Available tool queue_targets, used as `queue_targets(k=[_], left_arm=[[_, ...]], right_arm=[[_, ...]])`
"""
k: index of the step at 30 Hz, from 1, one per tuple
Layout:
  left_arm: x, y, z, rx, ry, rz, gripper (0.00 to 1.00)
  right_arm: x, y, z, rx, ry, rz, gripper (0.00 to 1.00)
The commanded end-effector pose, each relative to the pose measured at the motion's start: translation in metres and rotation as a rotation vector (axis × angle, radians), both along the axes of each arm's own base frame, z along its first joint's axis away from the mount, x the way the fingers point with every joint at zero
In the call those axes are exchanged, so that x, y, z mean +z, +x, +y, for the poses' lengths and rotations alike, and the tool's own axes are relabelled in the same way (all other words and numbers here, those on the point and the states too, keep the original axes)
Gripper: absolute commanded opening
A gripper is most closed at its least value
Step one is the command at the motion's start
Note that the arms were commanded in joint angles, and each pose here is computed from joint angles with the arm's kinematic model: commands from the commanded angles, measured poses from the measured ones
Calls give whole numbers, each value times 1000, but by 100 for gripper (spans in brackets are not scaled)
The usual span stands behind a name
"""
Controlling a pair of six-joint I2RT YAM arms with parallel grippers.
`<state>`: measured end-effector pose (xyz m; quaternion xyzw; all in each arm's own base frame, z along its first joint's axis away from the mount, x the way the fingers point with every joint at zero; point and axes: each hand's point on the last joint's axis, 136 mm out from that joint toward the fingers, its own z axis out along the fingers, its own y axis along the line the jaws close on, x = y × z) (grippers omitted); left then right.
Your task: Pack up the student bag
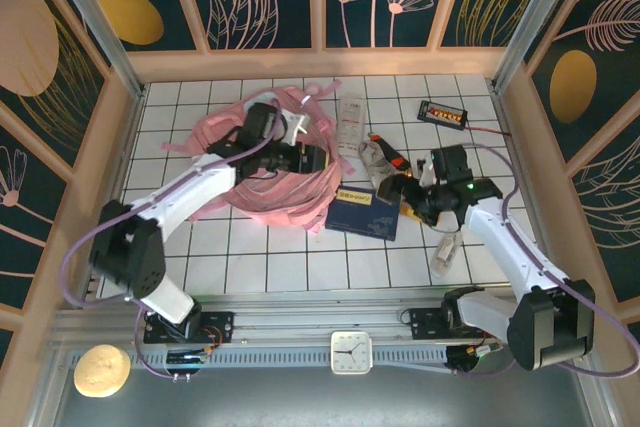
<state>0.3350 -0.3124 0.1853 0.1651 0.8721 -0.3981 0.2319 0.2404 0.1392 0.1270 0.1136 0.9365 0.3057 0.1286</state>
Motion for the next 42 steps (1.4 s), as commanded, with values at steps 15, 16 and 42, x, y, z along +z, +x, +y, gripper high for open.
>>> queue_targets(k=[15, 16, 42], left_arm=[[-156, -43, -2, -28, 228, 341, 36], [-161, -44, -1, -28, 244, 343, 35], [-183, -47, 14, -39, 360, 353, 49]], right_arm=[[-60, 32, -5, 35, 53, 22, 81], [-63, 33, -4, 40, 56, 25, 78], [-49, 45, 7, 119, 9, -33, 0]])
